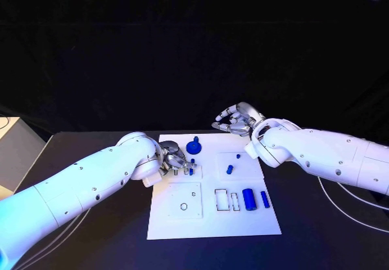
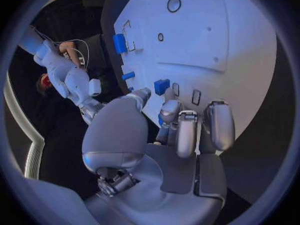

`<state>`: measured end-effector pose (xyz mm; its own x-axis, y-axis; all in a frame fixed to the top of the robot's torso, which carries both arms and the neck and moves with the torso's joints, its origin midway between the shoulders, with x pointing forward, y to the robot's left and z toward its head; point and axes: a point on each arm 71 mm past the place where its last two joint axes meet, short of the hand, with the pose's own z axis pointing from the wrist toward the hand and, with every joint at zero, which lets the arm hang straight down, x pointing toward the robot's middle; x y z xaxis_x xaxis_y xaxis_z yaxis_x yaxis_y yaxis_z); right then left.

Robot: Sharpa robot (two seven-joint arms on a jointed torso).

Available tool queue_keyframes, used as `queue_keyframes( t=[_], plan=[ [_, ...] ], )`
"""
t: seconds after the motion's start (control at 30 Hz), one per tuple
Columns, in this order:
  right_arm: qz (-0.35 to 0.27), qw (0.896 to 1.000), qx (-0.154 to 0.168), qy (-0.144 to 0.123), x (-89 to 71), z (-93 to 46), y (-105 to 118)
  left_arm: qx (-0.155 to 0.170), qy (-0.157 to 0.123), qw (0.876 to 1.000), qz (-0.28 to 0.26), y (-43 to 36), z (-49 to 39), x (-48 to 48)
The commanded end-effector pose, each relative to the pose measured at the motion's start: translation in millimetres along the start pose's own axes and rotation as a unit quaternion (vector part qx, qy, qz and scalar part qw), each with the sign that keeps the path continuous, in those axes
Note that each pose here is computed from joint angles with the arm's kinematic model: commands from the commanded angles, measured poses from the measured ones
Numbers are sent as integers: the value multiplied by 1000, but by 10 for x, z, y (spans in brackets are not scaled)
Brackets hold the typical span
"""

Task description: Assemble the parts on the task board

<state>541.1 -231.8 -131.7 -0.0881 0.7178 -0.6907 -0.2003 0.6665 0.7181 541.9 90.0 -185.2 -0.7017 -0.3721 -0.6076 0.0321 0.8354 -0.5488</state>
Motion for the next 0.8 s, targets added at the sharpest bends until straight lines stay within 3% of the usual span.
queue_keyframes(
  t=[0.03, 0.8],
  plan=[
    [-4, 1000, -4, 8, 12, 2, 6, 2, 13, 1000, 11, -28, 2, 17],
    [-3, 1000, -4, 10, 26, 2, 18, -3, 20, 1000, 13, -24, 45, 33]
  ],
)
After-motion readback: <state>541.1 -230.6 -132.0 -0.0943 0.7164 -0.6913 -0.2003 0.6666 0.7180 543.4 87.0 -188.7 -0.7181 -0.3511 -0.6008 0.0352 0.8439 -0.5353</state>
